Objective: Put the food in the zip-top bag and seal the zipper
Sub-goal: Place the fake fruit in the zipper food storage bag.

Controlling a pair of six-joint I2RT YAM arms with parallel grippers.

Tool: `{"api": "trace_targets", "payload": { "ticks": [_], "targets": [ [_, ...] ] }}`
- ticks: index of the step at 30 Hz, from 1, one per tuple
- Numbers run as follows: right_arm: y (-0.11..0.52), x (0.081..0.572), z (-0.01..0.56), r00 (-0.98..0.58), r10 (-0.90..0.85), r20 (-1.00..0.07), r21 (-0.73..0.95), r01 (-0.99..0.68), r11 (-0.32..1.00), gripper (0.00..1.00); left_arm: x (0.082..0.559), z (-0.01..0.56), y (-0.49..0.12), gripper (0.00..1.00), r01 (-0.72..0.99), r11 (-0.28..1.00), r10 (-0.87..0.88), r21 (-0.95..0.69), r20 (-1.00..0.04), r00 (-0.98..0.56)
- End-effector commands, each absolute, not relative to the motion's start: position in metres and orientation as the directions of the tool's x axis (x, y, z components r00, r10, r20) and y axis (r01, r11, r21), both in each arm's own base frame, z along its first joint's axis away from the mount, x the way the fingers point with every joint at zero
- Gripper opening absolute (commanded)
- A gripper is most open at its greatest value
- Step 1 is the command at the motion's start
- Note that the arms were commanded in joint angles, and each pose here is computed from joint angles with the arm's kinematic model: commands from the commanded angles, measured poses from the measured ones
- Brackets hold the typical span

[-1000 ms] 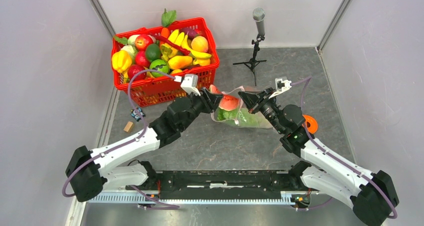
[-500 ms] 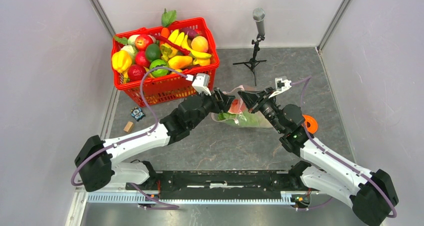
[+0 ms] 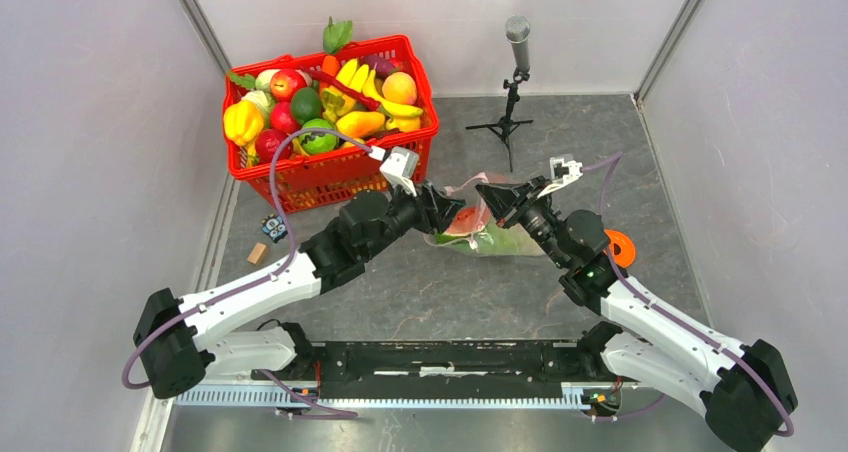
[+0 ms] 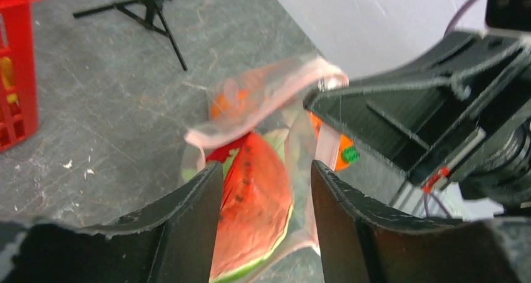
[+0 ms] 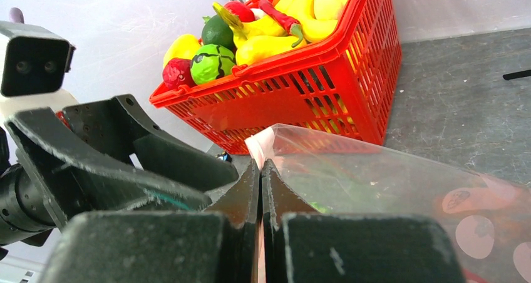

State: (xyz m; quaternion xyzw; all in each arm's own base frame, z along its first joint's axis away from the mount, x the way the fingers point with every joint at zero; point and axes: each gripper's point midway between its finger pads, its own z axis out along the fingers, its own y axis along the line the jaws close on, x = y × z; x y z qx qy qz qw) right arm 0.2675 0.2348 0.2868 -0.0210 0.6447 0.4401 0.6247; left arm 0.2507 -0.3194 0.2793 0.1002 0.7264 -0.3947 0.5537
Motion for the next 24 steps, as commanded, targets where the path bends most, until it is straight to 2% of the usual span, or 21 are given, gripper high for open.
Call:
{"api": "trace_targets", "payload": {
  "ticks": [1, 6, 10, 15, 20, 24],
  "targets": [
    [0.231, 0.264, 0.310, -0.165, 0.566, -0.807, 0.536, -0.607, 0.587, 0.00, 0.231, 0.272, -0.323, 0.60, 0.659, 0.639, -0.147, -0.396, -0.904, -0.400],
    [0.229, 0.263, 0.309, -0.166, 0.563, -0.809, 0.536, -0.602, 0.592, 0.00, 0.237, 0.268, -0.291, 0.77, 0.601, 0.746, -0.068, -0.287, -0.930, -0.361],
    [0.227, 0.263, 0.308, -0.164, 0.564, -0.810, 0.537, -0.594, 0.599, 0.00, 0.236, 0.285, -0.264, 0.83, 0.565, 0.791, -0.060, -0.237, -0.948, -0.313],
    [0.229, 0.263, 0.310, -0.164, 0.562, -0.811, 0.534, -0.602, 0.594, 0.00, 0.227, 0.262, -0.261, 0.81, 0.531, 0.806, -0.014, -0.261, -0.906, -0.422],
    [0.230, 0.262, 0.312, -0.163, 0.563, -0.811, 0.531, -0.609, 0.589, 0.00, 0.218, 0.224, -0.283, 0.76, 0.494, 0.782, -0.030, -0.380, -0.814, -0.580],
    [0.229, 0.262, 0.311, -0.162, 0.564, -0.810, 0.532, -0.609, 0.588, 0.00, 0.218, 0.215, -0.300, 0.73, 0.496, 0.746, -0.058, -0.444, -0.786, -0.616]
  ]
}}
